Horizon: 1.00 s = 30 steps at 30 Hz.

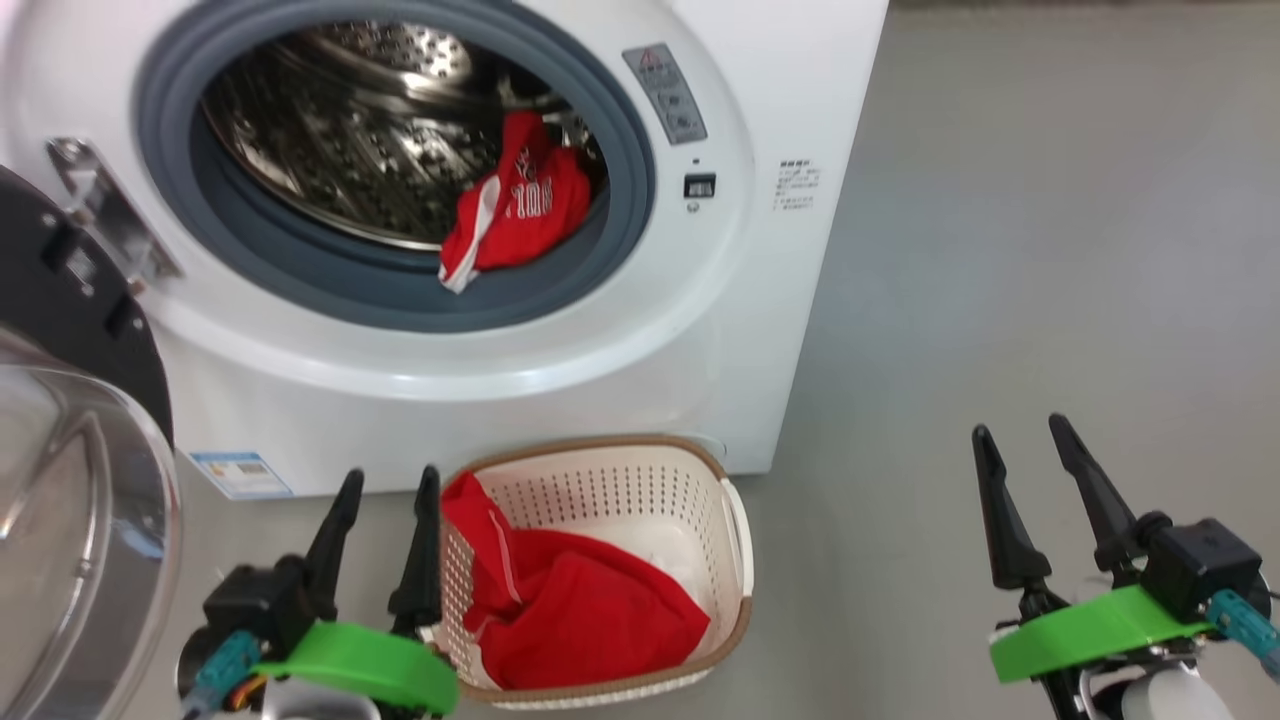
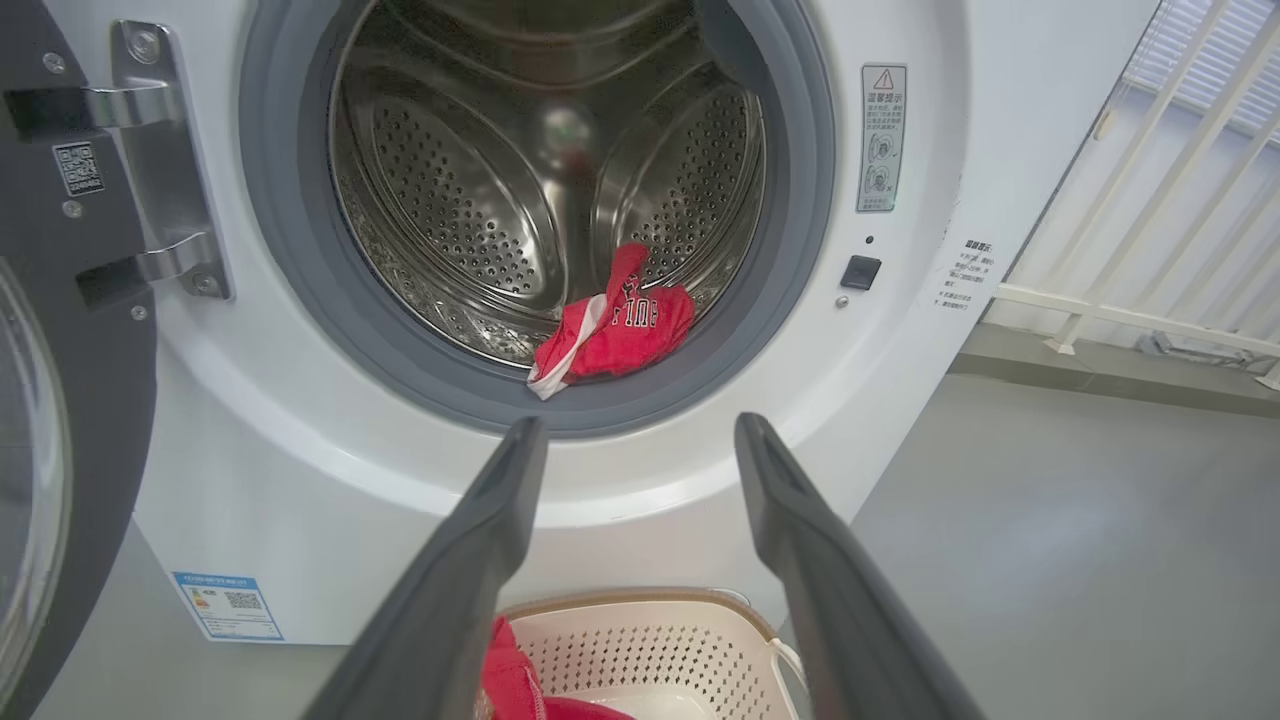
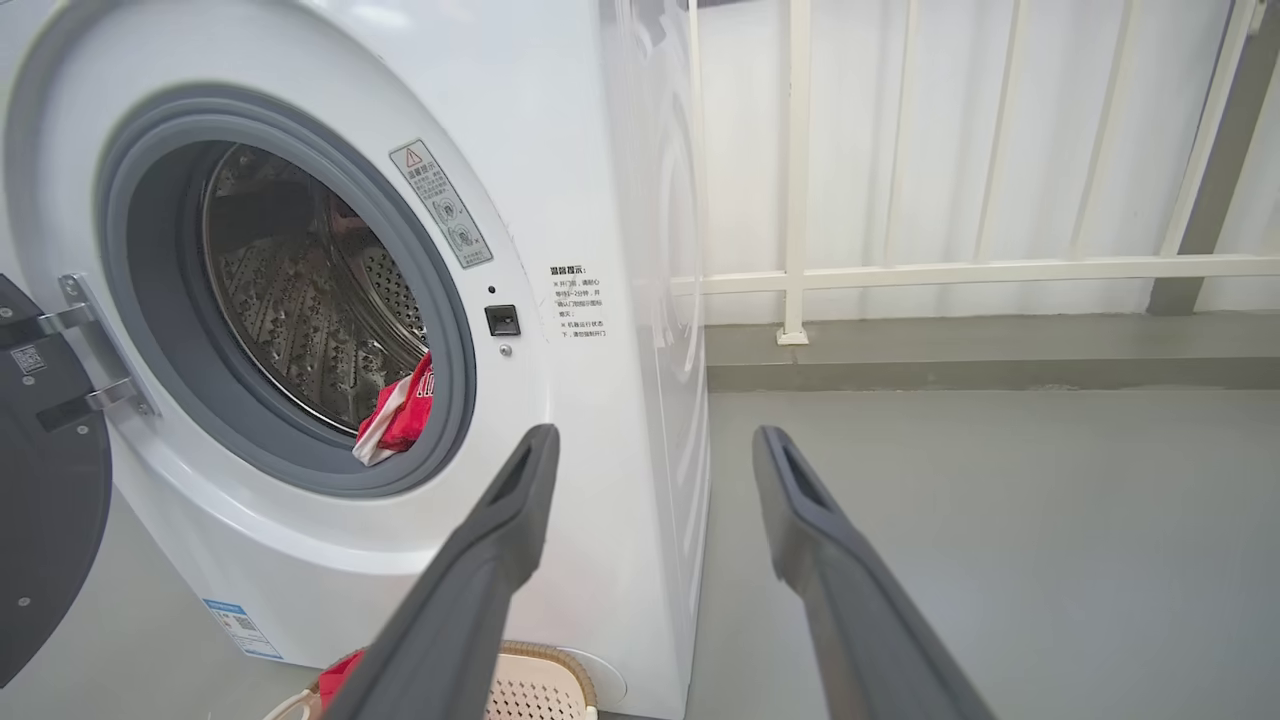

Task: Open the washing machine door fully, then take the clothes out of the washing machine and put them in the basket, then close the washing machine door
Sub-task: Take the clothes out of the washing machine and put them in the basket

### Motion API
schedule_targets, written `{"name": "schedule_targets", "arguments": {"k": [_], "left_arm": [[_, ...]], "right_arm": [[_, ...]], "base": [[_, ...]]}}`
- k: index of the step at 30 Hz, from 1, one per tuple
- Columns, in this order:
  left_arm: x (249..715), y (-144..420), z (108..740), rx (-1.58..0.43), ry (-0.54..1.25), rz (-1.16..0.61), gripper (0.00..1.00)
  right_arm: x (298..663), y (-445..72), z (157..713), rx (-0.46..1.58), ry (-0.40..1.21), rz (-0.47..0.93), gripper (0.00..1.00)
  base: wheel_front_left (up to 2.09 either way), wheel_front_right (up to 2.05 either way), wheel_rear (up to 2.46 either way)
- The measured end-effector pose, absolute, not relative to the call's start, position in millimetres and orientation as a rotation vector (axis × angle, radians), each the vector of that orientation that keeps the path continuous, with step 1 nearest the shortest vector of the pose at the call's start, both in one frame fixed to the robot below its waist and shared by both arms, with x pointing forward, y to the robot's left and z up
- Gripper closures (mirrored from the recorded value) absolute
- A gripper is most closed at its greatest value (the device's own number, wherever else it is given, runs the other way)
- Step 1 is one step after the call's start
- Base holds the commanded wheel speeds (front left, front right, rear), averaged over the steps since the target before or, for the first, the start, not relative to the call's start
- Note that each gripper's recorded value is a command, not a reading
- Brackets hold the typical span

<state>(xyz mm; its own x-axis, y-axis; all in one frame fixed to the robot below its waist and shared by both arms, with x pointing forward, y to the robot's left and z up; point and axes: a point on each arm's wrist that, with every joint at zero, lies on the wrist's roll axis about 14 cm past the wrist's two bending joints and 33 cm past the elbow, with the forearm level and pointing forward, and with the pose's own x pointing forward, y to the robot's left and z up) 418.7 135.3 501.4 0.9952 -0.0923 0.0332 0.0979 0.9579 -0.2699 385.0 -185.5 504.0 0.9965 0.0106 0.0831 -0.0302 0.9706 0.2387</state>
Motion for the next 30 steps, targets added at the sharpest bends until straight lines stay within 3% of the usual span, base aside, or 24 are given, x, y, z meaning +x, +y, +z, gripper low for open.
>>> {"name": "schedule_targets", "arguments": {"k": [13,30], "left_arm": [[383.8,156.3,517.1,-0.223,-0.074,-0.043,0.0],[379.4,148.2,521.8,-0.226,-0.087,-0.083,0.0]], "right_arm": [[353.1,-191.7,513.5,0.244,-0.115,0.001,0.0],[349.5,-192.4,516.8,0.247,-0.126,-0.002,0.0]], "base": [[0.0,0.0,0.0],[0.0,0.0,0.0]]}}
